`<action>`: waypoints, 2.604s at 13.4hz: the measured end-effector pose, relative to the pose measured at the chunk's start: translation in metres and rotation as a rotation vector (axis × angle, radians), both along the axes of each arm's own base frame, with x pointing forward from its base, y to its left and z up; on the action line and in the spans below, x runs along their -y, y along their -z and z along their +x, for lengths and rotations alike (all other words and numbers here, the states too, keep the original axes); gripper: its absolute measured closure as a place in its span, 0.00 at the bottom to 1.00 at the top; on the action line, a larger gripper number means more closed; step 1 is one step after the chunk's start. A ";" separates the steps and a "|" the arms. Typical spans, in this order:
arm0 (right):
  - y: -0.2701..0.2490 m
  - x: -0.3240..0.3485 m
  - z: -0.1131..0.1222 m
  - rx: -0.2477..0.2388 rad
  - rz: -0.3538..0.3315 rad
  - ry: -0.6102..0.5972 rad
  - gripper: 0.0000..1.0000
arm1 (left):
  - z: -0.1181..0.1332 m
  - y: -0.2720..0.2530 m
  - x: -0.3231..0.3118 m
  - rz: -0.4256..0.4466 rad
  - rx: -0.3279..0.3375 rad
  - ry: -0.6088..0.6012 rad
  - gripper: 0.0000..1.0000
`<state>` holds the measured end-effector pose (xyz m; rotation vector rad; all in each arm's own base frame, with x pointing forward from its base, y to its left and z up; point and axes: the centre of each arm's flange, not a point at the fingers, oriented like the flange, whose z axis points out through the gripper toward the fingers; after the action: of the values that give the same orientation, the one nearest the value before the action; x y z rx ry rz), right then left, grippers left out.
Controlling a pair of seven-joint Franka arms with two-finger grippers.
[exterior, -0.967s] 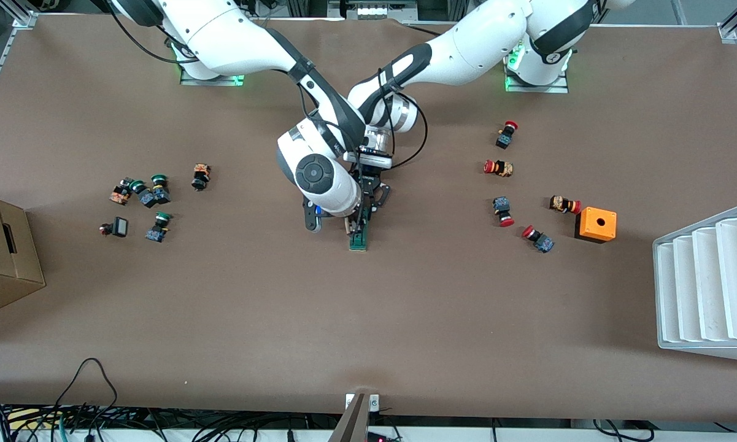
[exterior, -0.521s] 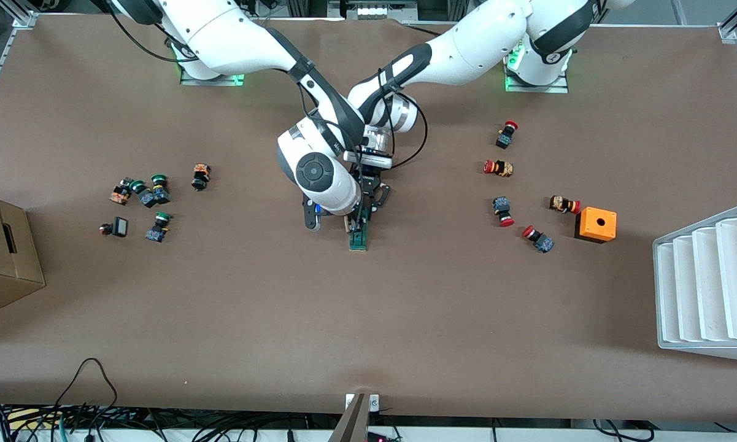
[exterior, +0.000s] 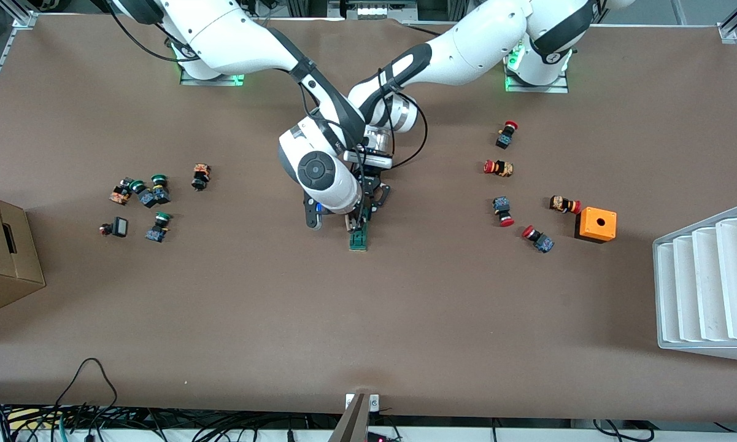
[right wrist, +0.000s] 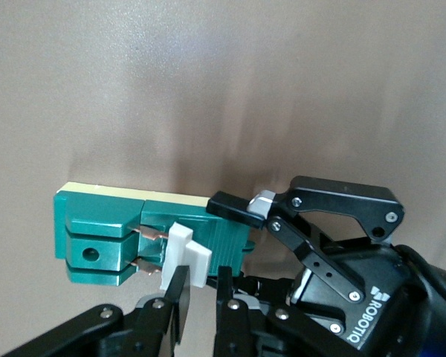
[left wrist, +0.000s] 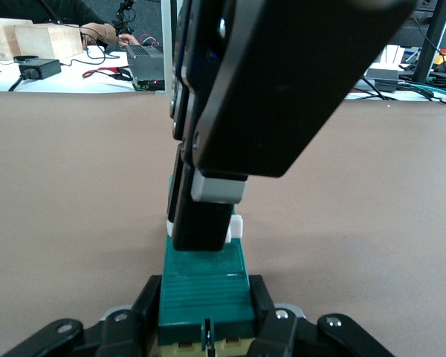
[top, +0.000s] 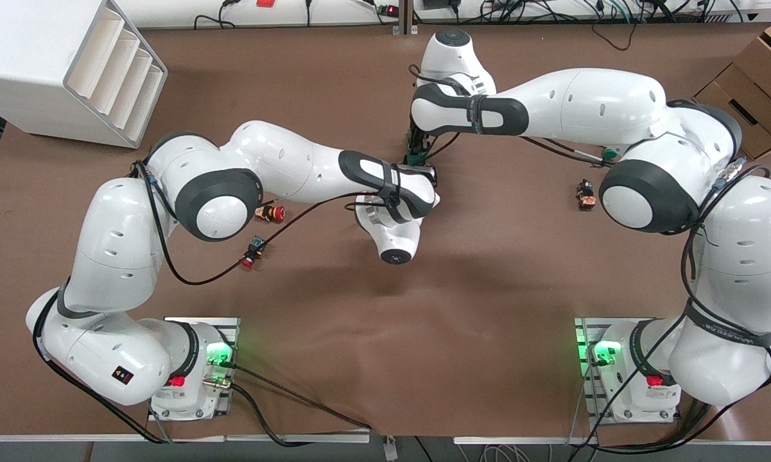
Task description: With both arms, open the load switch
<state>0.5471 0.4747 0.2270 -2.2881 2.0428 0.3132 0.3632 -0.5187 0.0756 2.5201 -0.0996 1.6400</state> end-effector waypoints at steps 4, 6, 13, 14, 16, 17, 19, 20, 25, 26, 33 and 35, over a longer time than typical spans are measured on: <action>0.000 0.000 0.000 0.002 0.001 0.000 0.78 | 0.000 0.000 0.000 -0.001 0.000 0.000 0.48; -0.005 0.001 0.002 0.007 0.004 0.003 0.75 | 0.000 0.000 0.000 -0.001 0.000 0.000 0.48; -0.148 0.088 0.071 0.138 0.060 -0.062 0.15 | 0.000 0.000 0.000 -0.001 0.000 -0.001 0.48; -0.168 0.113 0.083 0.173 0.065 -0.137 0.04 | 0.000 0.000 0.000 -0.001 0.000 -0.001 0.48; -0.203 0.175 0.102 0.222 0.062 -0.307 0.01 | 0.000 0.000 0.000 -0.001 0.000 -0.001 0.48; -0.219 0.207 0.108 0.230 0.058 -0.393 0.01 | 0.000 0.000 0.000 -0.001 0.000 -0.001 0.48; -0.249 0.265 0.110 0.233 0.054 -0.558 0.01 | 0.002 0.000 0.001 -0.005 0.001 0.002 0.41; -0.266 0.291 0.107 0.228 0.056 -0.650 0.01 | 0.006 0.000 0.003 -0.010 0.005 0.001 0.33; -0.349 0.444 0.069 0.253 0.065 -1.128 0.01 | 0.015 -0.005 0.006 -0.024 0.016 -0.007 0.00; -0.360 0.472 0.059 0.259 0.056 -1.219 0.01 | 0.017 -0.005 0.006 -0.025 0.017 -0.009 0.00; -0.369 0.528 0.038 0.166 -0.035 -1.542 0.00 | 0.031 -0.021 0.005 -0.050 -0.001 -0.003 0.00; -0.358 0.517 0.046 0.160 -0.034 -1.563 0.00 | 0.036 -0.034 0.006 -0.065 -0.023 -0.008 0.00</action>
<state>0.5931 -0.0428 0.5845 -3.1651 -0.1728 0.0911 0.3989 -0.5245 0.1096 2.4943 -0.0333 1.5899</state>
